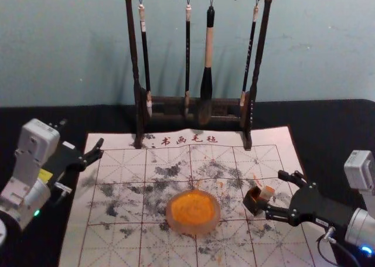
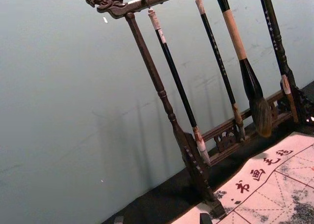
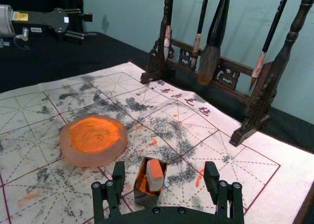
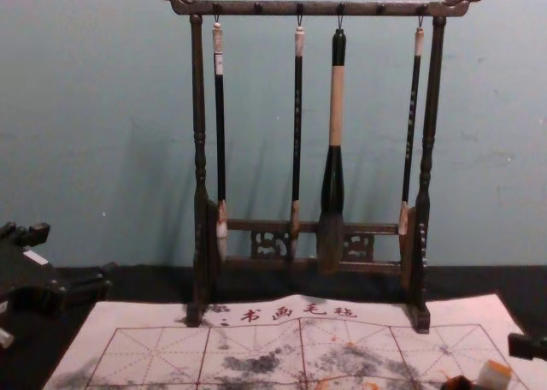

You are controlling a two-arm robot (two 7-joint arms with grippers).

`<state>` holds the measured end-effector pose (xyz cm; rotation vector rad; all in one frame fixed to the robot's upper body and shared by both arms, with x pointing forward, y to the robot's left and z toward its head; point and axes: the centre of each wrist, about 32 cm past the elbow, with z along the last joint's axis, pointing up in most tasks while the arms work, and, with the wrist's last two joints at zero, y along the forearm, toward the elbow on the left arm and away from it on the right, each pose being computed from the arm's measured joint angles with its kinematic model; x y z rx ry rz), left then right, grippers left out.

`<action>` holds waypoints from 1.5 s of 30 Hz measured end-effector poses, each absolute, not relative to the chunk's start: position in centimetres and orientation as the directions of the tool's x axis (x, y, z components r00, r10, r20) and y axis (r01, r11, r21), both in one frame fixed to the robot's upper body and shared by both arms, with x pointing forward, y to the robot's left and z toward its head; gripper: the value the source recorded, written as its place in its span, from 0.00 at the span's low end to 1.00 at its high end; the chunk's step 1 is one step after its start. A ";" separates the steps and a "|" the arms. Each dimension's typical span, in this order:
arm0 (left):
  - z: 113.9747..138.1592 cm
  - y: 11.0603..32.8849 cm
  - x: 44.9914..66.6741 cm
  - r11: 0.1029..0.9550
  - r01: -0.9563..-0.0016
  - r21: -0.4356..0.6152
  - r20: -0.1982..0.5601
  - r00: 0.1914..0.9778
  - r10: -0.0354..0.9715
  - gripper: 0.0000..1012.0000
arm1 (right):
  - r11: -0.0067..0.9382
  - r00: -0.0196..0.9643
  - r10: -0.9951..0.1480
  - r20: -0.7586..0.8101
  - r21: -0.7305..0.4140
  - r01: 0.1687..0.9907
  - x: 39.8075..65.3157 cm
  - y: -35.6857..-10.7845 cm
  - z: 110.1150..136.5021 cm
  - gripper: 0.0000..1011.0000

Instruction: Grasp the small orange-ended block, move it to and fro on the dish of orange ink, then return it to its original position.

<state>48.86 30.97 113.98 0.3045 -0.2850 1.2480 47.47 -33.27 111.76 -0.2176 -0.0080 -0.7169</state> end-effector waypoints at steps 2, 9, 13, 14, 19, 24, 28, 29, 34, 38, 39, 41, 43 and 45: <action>114.0 31.0 48.9 0.287 -0.955 0.070 0.374 0.292 0.880 0.99 | 0.734 0.757 -0.649 0.082 -0.196 0.650 47.6 -33.3 111.8 0.99; 114.0 31.0 48.9 0.287 -0.955 0.070 0.374 0.292 0.880 0.99 | 0.739 0.762 -0.642 0.080 -0.197 0.644 47.9 -33.2 111.8 0.99; 114.0 31.0 48.9 0.287 -0.955 0.070 0.374 0.292 0.880 0.99 | 0.740 0.763 -0.642 0.080 -0.197 0.643 47.9 -33.2 111.8 0.99; 114.0 31.0 48.9 0.287 -0.955 0.070 0.374 0.292 0.880 0.99 | 0.740 0.763 -0.642 0.080 -0.197 0.643 47.9 -33.2 111.8 0.99; 114.0 31.0 48.9 0.287 -0.955 0.070 0.374 0.292 0.880 0.99 | 0.740 0.763 -0.642 0.080 -0.197 0.643 47.9 -33.2 111.8 0.99; 114.0 31.0 48.9 0.287 -0.955 0.070 0.374 0.292 0.880 0.99 | 0.739 0.762 -0.643 0.080 -0.197 0.644 47.9 -33.2 111.8 0.99; 114.0 31.0 48.9 0.287 -0.955 0.070 0.374 0.292 0.880 0.99 | 0.739 0.762 -0.643 0.080 -0.197 0.644 47.9 -33.2 111.8 0.99; 114.0 31.0 48.9 0.287 -0.955 0.070 0.374 0.292 0.880 0.99 | 0.739 0.762 -0.643 0.080 -0.197 0.644 47.9 -33.2 111.8 0.99; 114.0 31.0 48.9 0.287 -0.955 0.070 0.374 0.292 0.880 0.99 | 0.739 0.762 -0.643 0.080 -0.197 0.645 47.9 -33.2 111.8 0.91; 114.0 31.0 48.9 0.287 -0.955 0.070 0.374 0.292 0.880 0.99 | 0.739 0.761 -0.643 0.080 -0.197 0.645 47.8 -33.2 111.8 0.80; 114.0 31.0 48.9 0.287 -0.955 0.070 0.374 0.292 0.880 0.99 | 0.739 0.761 -0.643 0.080 -0.196 0.645 47.8 -33.2 111.8 0.78; 114.0 31.0 48.9 0.287 -0.955 0.070 0.374 0.292 0.880 0.99 | 0.738 0.761 -0.644 0.080 -0.197 0.645 47.8 -33.2 111.8 0.70; 114.0 31.0 48.9 0.287 -0.955 0.070 0.374 0.292 0.880 0.99 | 0.738 0.761 -0.644 0.080 -0.197 0.645 47.8 -33.2 111.8 0.64; 114.0 31.0 48.9 0.287 -0.955 0.070 0.374 0.292 0.880 0.99 | 0.738 0.761 -0.644 0.080 -0.197 0.645 47.8 -33.2 111.8 0.61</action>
